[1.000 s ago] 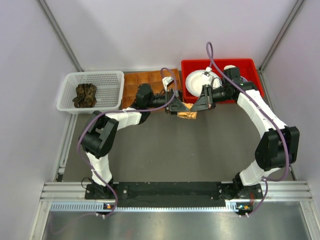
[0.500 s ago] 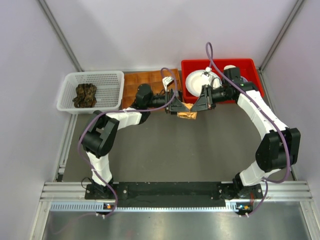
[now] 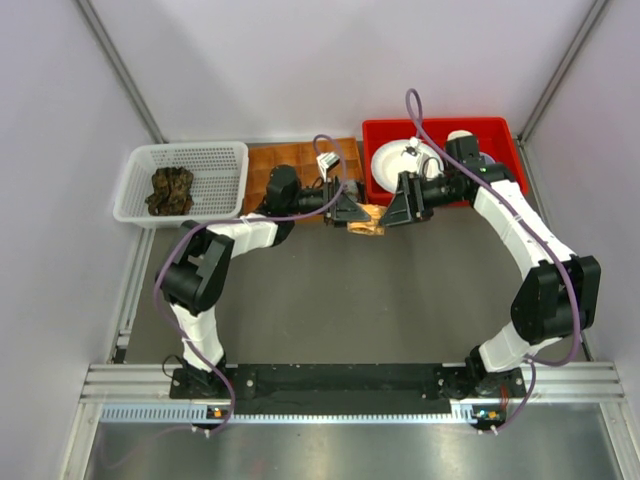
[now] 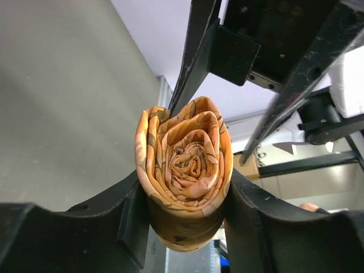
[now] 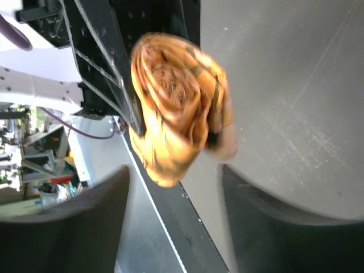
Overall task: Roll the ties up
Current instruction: Place the tie in the storage box.
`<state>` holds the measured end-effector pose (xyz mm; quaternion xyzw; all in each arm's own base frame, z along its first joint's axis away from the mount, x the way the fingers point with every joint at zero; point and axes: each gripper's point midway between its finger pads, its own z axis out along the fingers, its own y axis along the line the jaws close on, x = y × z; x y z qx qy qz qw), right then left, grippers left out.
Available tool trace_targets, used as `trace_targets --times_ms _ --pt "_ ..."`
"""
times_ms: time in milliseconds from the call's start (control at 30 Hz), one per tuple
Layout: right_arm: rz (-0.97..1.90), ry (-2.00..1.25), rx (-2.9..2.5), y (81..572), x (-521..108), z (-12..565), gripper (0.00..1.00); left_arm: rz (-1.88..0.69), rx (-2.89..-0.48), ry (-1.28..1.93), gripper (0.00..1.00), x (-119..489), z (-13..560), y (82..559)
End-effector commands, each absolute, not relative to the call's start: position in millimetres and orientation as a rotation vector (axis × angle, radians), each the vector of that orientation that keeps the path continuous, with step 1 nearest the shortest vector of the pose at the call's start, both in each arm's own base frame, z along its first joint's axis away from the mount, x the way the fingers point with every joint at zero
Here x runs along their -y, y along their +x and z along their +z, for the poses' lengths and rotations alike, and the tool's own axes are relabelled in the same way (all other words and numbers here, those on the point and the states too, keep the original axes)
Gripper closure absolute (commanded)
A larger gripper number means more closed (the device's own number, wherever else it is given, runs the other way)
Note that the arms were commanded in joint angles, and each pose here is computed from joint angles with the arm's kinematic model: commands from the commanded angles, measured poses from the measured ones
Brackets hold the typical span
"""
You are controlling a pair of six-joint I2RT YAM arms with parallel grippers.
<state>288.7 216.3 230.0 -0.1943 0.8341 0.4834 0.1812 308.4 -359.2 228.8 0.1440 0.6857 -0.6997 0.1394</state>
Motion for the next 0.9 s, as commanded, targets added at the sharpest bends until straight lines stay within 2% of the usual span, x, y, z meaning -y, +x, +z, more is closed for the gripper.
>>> trace_targets --times_ms 0,33,67,167,200,233,267,300,367,433,867 --pt "1.287 -0.622 -2.279 294 -218 254 0.25 -1.929 -1.931 0.472 1.00 344 244 315" --pt "1.266 -0.617 -2.286 295 -217 253 0.17 -1.896 -1.958 0.455 1.00 338 238 322" --pt "1.243 -0.617 -2.288 297 -215 254 0.01 -1.868 -1.974 0.446 1.00 334 236 327" --pt "1.169 -0.620 -2.298 302 -209 254 0.01 -1.668 -2.094 0.422 1.00 314 219 351" --pt "1.134 -0.606 -2.312 305 -205 252 0.01 -1.547 -2.079 0.507 1.00 306 212 361" --pt "1.110 -0.592 -2.314 309 -200 252 0.01 -1.475 -2.074 0.517 1.00 297 225 376" --pt "1.087 -0.575 -2.329 311 -197 249 0.01 -1.406 -2.206 0.441 1.00 285 205 380" --pt "1.052 -0.556 -2.352 315 -192 244 0.01 -1.297 -2.174 0.484 1.00 275 215 399" --pt "1.026 -0.528 -2.381 318 -184 240 0.01 -1.181 -2.325 0.415 1.00 255 193 408" --pt "0.980 -0.537 -2.392 321 -177 235 0.01 -1.020 -2.328 0.395 1.00 237 195 431" --pt "0.808 -0.477 -2.501 332 -142 211 0.01 -0.762 -2.457 0.207 1.00 231 156 478"
